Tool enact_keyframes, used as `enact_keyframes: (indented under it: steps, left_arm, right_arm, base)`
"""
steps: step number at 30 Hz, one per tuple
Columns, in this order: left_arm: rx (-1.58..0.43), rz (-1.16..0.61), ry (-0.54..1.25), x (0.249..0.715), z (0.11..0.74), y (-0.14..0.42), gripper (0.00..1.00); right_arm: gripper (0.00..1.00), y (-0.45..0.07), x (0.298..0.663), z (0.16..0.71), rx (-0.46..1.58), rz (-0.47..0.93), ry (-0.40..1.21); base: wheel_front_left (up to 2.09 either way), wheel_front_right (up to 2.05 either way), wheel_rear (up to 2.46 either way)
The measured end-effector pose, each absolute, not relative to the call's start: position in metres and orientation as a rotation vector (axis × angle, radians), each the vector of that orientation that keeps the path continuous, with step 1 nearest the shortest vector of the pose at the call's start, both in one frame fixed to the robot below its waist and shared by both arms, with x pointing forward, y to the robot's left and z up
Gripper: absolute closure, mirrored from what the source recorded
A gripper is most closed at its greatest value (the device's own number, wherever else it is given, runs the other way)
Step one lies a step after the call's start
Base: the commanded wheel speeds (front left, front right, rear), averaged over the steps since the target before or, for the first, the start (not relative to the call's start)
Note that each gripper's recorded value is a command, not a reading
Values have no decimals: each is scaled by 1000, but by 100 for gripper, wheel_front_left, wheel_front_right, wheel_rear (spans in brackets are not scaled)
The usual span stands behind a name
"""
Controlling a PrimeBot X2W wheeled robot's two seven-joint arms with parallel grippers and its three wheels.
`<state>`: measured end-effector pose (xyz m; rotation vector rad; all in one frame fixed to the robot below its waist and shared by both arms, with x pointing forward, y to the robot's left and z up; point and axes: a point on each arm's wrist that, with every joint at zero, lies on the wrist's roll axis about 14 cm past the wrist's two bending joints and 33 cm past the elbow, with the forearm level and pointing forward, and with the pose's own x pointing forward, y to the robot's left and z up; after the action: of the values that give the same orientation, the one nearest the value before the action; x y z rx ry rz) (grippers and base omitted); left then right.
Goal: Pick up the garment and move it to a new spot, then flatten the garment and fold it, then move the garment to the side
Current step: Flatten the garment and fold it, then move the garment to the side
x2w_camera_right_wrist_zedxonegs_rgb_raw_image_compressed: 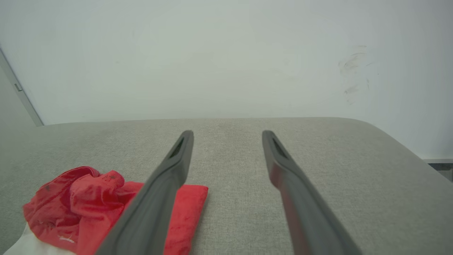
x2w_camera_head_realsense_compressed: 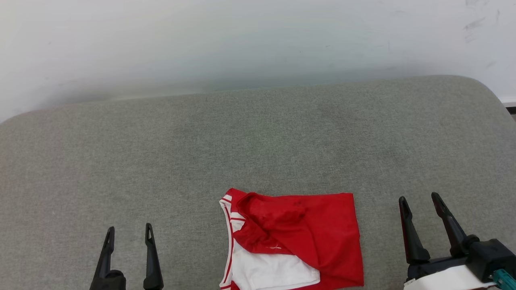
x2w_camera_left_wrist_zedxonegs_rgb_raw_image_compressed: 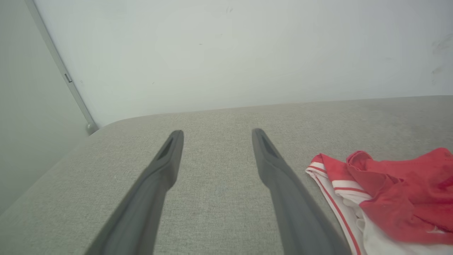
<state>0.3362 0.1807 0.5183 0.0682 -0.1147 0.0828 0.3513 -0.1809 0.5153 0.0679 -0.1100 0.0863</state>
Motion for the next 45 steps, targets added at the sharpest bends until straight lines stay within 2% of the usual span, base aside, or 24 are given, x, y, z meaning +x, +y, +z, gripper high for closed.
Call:
enact_keyframes:
  steps: [7, 13, 17, 19, 24, 29, 32, 37, 45]
  left_arm:
    - [71, 91, -105, 335, 515, 185, 0]
    - [67, 95, -94, 336, 512, 188, 0]
    - [67, 96, -82, 338, 509, 189, 0]
    - [66, 92, -78, 339, 507, 189, 0]
    - [65, 95, -75, 345, 506, 191, 0]
    - [62, 98, -63, 350, 502, 191, 0]
    - [62, 99, -60, 354, 500, 191, 0]
    - [63, 96, -52, 363, 497, 191, 0]
    - [66, 102, -34, 377, 489, 194, 0]
  right_arm:
    - [0, -180, 356, 527, 57, 86, -148]
    - [0, -185, 390, 590, -61, 144, -327]
    - [0, -174, 416, 617, -147, 245, -316]
    - [0, -168, 429, 614, -166, 297, -210]
    - [0, -162, 440, 572, -163, 406, 176]
    - [0, -170, 425, 517, -27, 471, 568]
    - [0, -171, 411, 488, 42, 499, 742]
    - [0, -161, 387, 439, 186, 528, 944]
    - [0, -120, 374, 391, 341, 585, 1075]
  base:
    - [0, 0, 0]
    - [0, 0, 0]
    - [0, 0, 0]
    - [0, 0, 0]
    - [0, 0, 0]
    - [0, 0, 0]
    - [0, 0, 0]
    - [0, 0, 0]
    - [0, 0, 0]
